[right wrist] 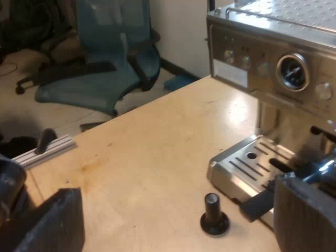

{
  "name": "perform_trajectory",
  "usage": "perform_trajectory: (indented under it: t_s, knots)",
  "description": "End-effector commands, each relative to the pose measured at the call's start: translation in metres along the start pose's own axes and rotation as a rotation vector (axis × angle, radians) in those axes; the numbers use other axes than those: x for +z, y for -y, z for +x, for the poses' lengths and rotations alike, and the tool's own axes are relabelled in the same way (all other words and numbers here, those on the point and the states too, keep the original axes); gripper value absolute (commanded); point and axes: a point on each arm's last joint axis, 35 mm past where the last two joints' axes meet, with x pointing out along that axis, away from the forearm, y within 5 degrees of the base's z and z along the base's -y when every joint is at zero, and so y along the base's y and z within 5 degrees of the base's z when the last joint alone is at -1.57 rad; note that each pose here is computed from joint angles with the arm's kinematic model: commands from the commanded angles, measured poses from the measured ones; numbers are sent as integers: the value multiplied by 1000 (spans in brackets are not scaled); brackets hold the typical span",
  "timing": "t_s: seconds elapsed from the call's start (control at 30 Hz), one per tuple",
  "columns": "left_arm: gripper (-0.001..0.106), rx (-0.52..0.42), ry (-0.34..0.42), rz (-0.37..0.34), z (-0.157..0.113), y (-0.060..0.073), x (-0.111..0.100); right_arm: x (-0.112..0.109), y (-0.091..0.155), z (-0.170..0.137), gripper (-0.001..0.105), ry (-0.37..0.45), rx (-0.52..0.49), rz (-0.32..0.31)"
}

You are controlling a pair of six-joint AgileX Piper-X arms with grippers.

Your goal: Pour the beans into the coffee machine

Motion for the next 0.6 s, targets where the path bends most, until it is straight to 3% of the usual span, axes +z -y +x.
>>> perform_trajectory:
  t_s: [0.03, 0.13, 0.27, 0.47, 0.6]
  knots:
    - [27, -22, 11, -67, -11, -2, -9, 4, 0, -1, 79, 20, 29, -38]
    - [27, -26, -2, -112, -12, -6, -20, 4, 2, 4, 79, 5, 39, -60]
    - [27, -3, -24, -181, -17, -15, -51, 2, 6, 16, 79, -31, 51, -43]
    - [27, -20, 20, -312, -15, -17, -87, -2, 13, 36, 79, -95, 73, -13]
    - [27, -5, -2, -366, -4, -16, -113, -5, 17, 46, 79, -130, 85, 3]
